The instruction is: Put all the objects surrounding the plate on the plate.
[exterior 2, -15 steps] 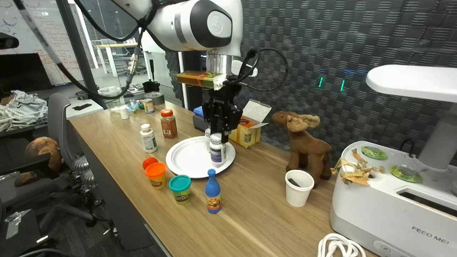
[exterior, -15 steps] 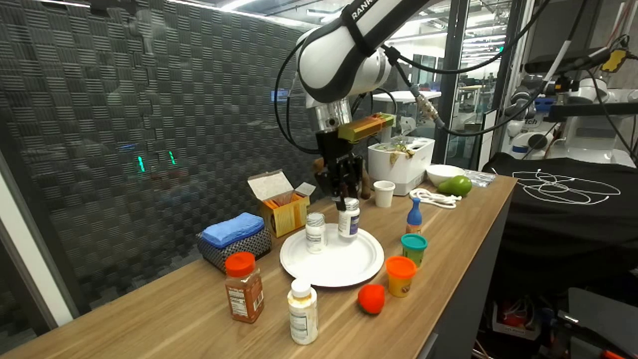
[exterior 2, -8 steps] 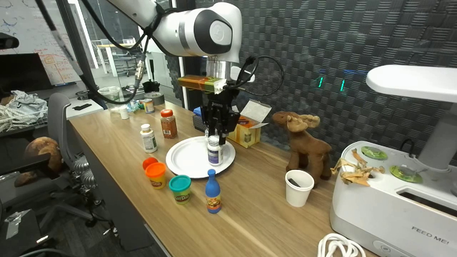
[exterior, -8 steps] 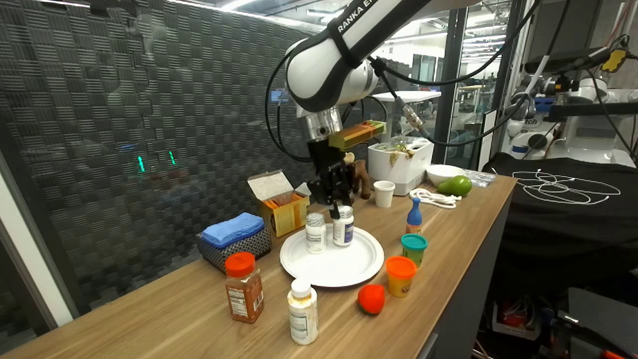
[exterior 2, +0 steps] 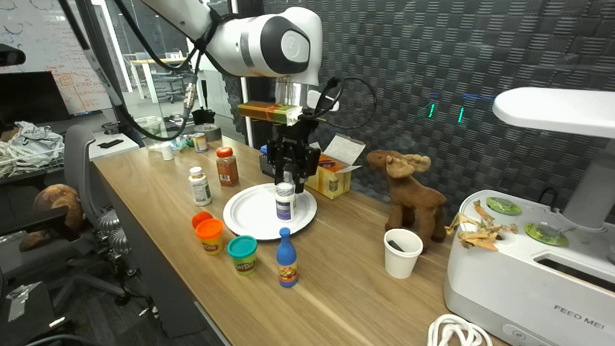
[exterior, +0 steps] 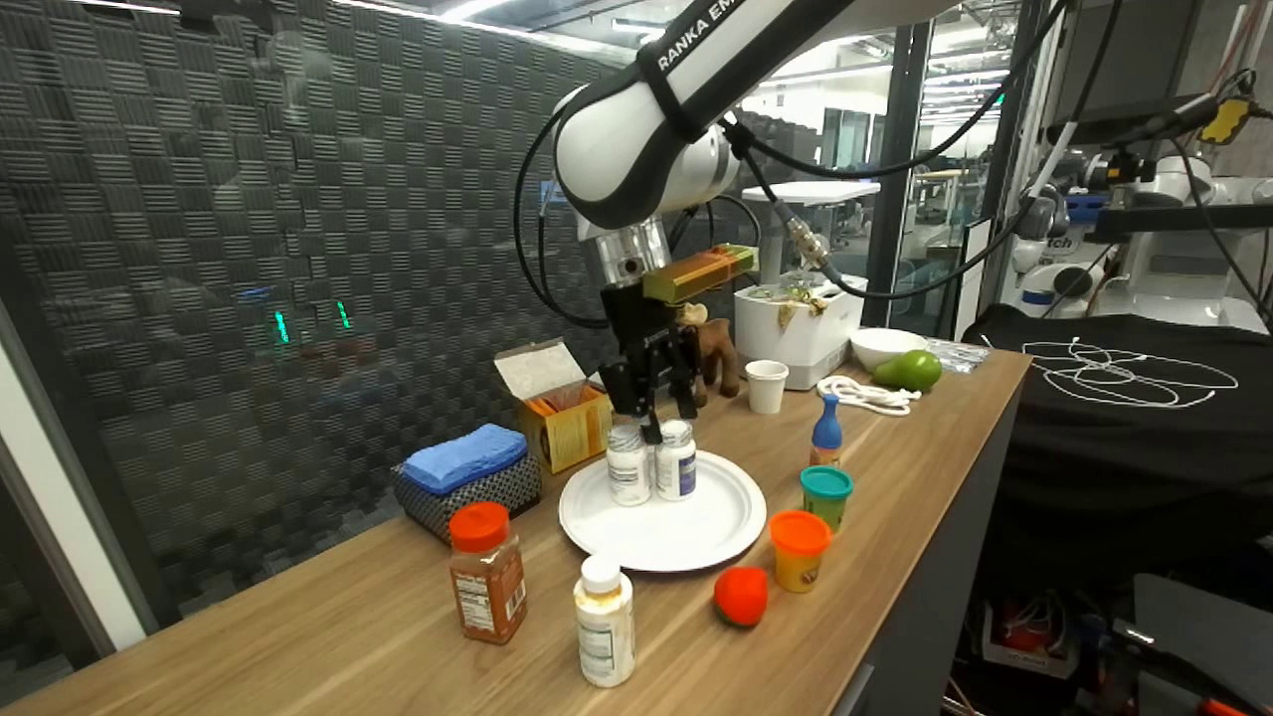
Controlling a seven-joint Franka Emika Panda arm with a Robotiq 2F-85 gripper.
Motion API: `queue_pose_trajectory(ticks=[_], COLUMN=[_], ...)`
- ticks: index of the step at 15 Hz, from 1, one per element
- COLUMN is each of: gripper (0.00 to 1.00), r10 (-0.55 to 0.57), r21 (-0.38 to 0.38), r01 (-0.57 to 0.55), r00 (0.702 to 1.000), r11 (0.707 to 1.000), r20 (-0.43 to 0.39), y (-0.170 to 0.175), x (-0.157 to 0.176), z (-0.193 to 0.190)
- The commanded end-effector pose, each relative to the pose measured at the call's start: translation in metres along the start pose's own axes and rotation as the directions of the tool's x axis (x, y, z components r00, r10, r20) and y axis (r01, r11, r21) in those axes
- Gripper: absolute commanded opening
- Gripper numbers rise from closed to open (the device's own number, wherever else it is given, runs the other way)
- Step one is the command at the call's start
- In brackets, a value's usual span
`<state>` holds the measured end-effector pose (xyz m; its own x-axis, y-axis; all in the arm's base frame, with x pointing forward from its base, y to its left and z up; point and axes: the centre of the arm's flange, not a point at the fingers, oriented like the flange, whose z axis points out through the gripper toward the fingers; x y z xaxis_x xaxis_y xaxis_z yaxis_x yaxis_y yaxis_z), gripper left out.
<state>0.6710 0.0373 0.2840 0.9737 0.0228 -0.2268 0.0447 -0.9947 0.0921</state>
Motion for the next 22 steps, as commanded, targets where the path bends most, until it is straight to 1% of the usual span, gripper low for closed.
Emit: queue_pose_trajectory(ticks=[1,4,6,8,11,12,13,14,17,22], gripper=[0.99,1.00,1.00,1.00,1.00,1.00,1.00,1.00,1.00,1.00], r10=[0.000,0.018,0.041,0.068,0.112,0.125,0.118,0.109,0.125,0.122], r21=[-0.004,0.011,0.020,0.035,-0.004,0.018,0.051,0.019,0.034,0.037], r01=[0.000,-0.017,-0.039,-0.063,-0.114,-0.124,-0.112,-0.107,-0.122,-0.118], r00=[0.999,0.993,0.986,0.979,0.979,0.979,0.985,0.983,0.984,0.986], r11=[1.000,1.000,0.999,0.997,0.993,0.992,0.992,0.994,0.992,0.992], r20=[-0.048,-0.114,-0.161,-0.192,-0.172,-0.162,-0.128,-0.148,-0.127,-0.118], y=[0.002,0.007,0.015,0.027,0.055,0.063,0.070,0.060,0.072,0.069], x=[-0.007,-0.028,-0.049,-0.071,-0.100,-0.110,-0.121,-0.088,-0.107,-0.109], z=[-0.037,-0.073,-0.100,-0.124,-0.141,-0.146,-0.150,-0.142,-0.147,-0.143])
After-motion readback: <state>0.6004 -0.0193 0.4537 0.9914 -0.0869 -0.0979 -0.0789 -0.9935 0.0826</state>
